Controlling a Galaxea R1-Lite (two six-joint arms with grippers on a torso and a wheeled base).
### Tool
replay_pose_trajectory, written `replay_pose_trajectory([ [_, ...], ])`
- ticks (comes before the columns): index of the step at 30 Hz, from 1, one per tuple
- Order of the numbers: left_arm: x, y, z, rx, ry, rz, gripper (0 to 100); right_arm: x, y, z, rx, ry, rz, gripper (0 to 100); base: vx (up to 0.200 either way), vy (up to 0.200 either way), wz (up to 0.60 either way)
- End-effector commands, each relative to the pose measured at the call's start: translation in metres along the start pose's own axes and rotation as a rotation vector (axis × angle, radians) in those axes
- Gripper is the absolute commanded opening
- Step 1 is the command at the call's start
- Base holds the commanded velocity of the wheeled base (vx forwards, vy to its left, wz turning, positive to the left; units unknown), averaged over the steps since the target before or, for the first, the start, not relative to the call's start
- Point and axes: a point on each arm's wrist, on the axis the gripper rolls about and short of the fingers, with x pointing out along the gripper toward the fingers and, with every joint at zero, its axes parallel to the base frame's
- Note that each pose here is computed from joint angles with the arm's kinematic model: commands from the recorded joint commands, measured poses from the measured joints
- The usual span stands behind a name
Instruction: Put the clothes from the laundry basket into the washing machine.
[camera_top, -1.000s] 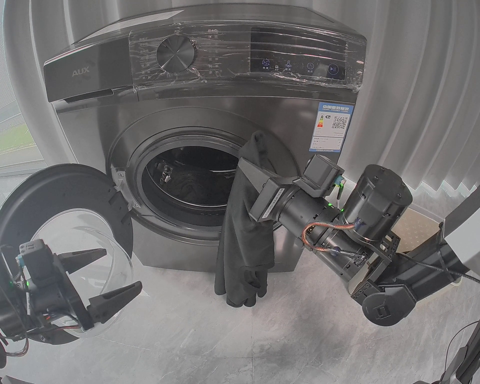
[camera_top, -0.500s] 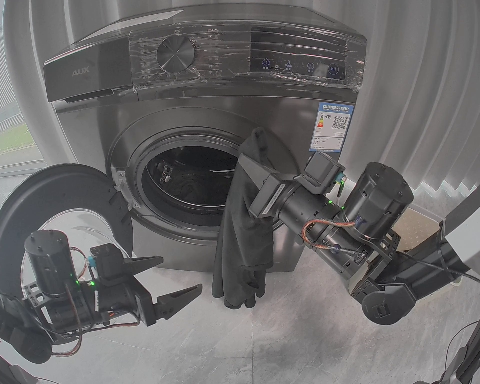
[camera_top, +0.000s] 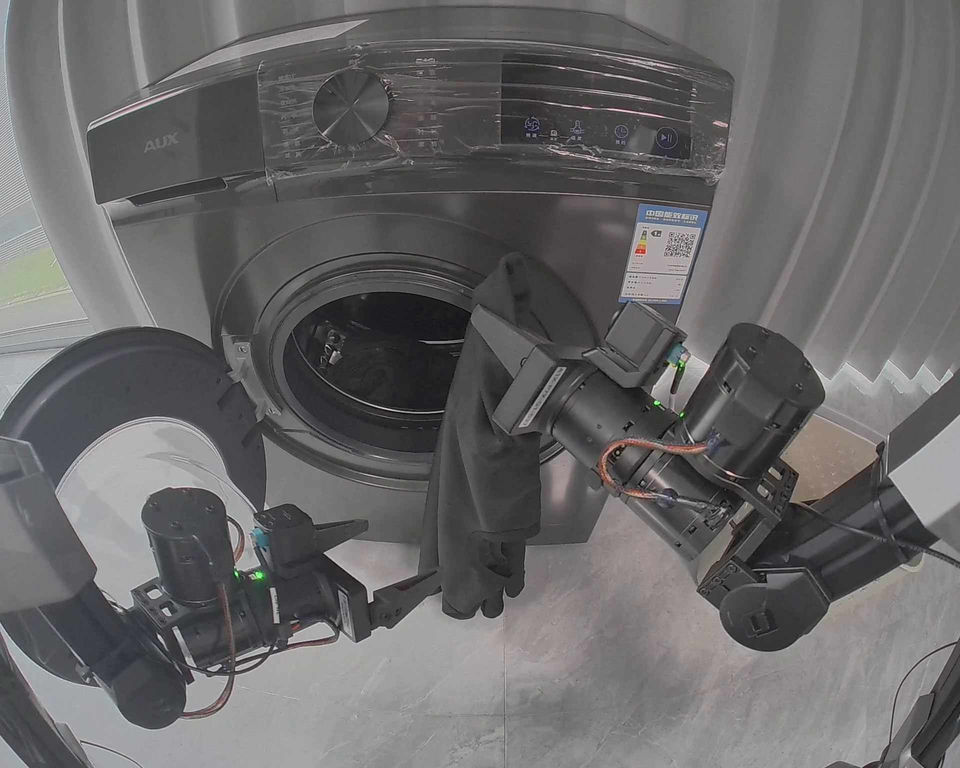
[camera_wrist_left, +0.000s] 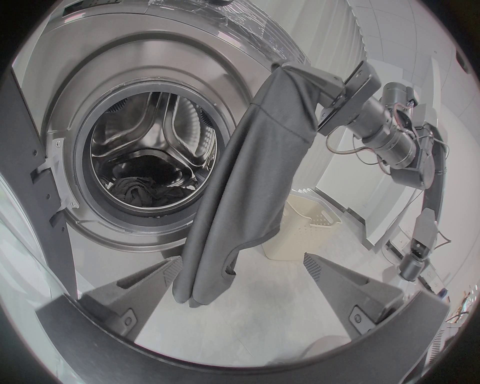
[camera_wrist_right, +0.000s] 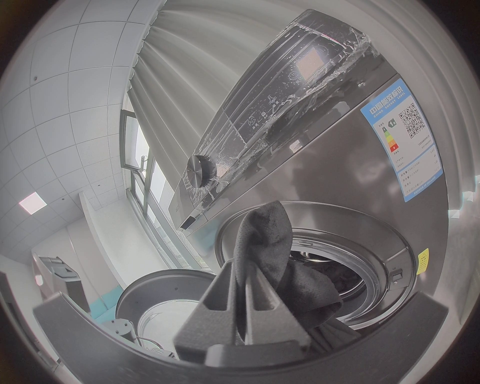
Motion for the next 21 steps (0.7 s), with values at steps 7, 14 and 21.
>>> replay_pose_trajectory([
  [7,0.041,0.009,-0.044,-0.013,0.055,0.025,100,0.002,0.001,-0.003,0.002,0.000,0.003,0,0.000,0.000,0.00],
  [14,0.067,0.014,-0.037,-0.002,-0.008,0.024,100,0.002,0.001,-0.003,0.004,-0.001,0.005,0,0.000,0.000,0.00],
  [21,0.084,0.020,-0.048,-0.016,0.009,0.042,100,0.002,0.004,-0.004,0.009,-0.003,0.014,0,0.000,0.000,0.00],
])
